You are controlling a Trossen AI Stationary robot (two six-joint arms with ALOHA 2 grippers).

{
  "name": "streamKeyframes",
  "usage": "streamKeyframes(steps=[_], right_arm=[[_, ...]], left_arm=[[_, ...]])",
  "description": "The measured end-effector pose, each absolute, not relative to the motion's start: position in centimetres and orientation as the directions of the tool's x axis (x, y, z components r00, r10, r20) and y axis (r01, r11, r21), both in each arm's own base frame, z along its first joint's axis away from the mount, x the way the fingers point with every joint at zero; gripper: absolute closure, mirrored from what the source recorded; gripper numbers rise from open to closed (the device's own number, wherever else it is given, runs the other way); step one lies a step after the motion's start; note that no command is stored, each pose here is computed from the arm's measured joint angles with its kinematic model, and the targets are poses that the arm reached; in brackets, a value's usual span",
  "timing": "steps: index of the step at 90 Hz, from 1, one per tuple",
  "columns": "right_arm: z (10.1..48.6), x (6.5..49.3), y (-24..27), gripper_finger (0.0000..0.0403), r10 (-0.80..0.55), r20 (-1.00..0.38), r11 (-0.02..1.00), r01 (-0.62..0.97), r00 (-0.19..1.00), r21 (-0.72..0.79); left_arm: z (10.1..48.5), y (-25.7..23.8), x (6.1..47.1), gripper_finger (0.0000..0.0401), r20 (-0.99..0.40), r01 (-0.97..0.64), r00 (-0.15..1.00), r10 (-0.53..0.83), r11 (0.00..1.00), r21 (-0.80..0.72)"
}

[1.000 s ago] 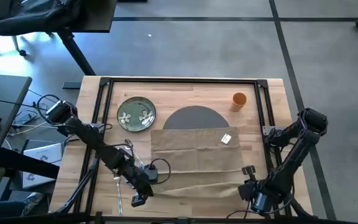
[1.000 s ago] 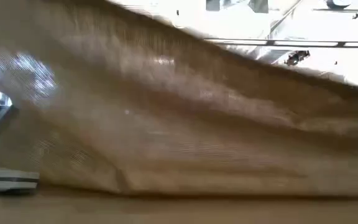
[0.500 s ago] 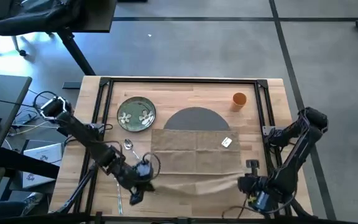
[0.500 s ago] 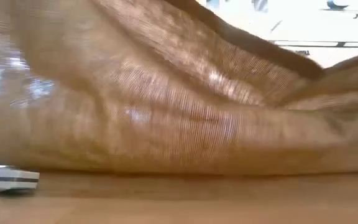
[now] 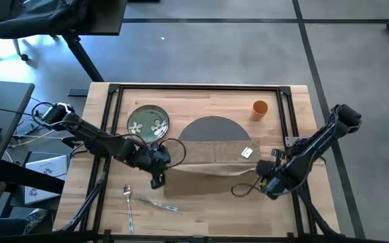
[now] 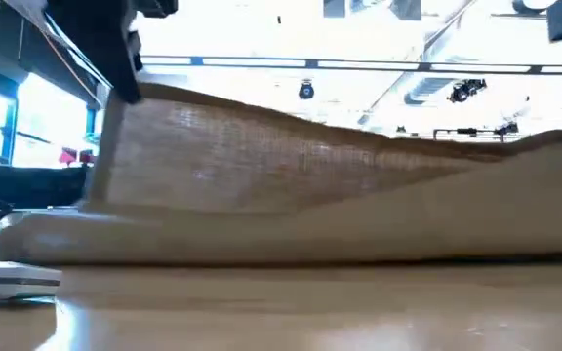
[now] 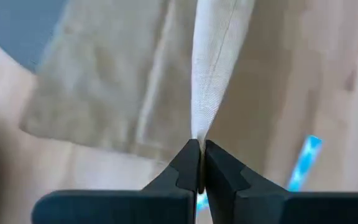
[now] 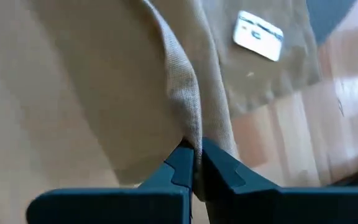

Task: Set table place
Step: Fold the brown table napkin

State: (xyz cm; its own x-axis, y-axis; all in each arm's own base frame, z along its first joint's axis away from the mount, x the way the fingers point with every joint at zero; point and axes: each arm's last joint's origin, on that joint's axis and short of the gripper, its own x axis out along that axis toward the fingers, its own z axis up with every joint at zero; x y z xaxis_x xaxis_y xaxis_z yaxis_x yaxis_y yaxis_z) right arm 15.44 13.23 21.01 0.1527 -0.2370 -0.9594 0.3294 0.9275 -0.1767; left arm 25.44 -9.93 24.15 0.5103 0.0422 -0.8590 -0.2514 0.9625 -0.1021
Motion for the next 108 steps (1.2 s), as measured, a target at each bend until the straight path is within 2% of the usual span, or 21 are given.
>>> streamKeyframes(steps=[35, 55, 86, 108], right_arm=[[20.1, 16.0, 9.3, 0.0403, -0.295, -0.946, 0.897, 0.381, 0.134, -0.225], [18.2, 16.0, 7.7, 0.0403, -0.311, -0.946, 0.881, 0.401, 0.089, -0.252], [18.1, 17.0, 5.9, 0.0403, -0.349, -0.932, 0.872, 0.399, 0.097, -0.285], [17.9, 17.1, 5.5, 0.0403, -0.332, -0.940, 0.863, 0.428, 0.080, -0.268]], left_arm=[[23.9, -7.0, 25.6, 0.0401, -0.859, -0.352, 0.456, 0.234, 0.934, 0.068], [23.6, -6.3, 25.7, 0.0401, -0.841, -0.366, 0.454, 0.294, 0.922, 0.125], [20.9, -5.3, 24.8, 0.0401, -0.848, -0.418, 0.398, 0.351, 0.892, 0.173], [21.1, -5.2, 25.2, 0.0401, -0.807, -0.417, 0.440, 0.394, 0.885, 0.205]])
